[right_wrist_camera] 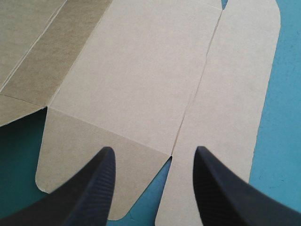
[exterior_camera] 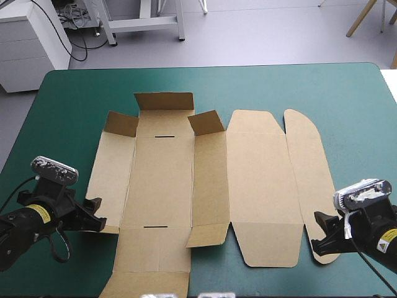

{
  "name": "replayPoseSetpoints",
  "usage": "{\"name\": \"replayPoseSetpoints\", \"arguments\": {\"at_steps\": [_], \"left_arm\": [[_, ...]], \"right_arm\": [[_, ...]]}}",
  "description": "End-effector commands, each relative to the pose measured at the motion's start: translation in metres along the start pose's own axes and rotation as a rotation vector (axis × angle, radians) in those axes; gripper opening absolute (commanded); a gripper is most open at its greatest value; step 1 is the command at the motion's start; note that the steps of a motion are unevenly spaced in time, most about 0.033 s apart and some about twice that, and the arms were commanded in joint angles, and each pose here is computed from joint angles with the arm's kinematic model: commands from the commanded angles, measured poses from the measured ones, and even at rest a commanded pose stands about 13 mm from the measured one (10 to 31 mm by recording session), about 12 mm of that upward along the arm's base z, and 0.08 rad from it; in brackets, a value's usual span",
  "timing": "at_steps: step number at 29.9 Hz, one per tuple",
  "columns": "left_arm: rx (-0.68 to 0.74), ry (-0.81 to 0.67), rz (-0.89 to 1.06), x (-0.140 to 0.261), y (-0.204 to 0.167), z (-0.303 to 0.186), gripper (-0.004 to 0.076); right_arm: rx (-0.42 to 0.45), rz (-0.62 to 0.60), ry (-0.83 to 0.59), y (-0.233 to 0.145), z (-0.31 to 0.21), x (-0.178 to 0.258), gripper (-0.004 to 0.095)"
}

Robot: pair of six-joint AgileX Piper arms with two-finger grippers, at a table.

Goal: Fold the box

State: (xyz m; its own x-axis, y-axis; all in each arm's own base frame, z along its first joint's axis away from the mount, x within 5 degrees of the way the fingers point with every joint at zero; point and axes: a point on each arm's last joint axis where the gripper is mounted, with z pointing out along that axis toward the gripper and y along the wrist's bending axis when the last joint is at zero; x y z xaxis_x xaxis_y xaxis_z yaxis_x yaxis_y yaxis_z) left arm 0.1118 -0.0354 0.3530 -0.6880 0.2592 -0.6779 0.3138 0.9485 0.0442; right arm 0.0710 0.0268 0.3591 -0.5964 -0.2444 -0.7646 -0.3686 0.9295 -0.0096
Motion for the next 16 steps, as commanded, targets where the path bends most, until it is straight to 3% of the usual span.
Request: {"name": "replayPoseSetpoints", "arguments": {"at_steps": [1, 7, 16], "left_arm": [[0.029, -0.063, -0.044, -0.010, -0.002, -0.006, 0.0430], [0.041, 0.055, -0.050, -0.022, -0.003, 0.000, 0.0430], [-0.077, 0.176, 0.043, -0.068, 0.009, 0.040, 0.0430]], "right_arm": [[0.015, 0.005, -0.107, -0.001, -0.005, -0.012, 0.0458], [0.020, 0.005, -0.150, -0.002, -0.005, -0.016, 0.0458], [0.017, 0.012, -0.161, -0.002, -0.005, -0.018, 0.0458]]}}
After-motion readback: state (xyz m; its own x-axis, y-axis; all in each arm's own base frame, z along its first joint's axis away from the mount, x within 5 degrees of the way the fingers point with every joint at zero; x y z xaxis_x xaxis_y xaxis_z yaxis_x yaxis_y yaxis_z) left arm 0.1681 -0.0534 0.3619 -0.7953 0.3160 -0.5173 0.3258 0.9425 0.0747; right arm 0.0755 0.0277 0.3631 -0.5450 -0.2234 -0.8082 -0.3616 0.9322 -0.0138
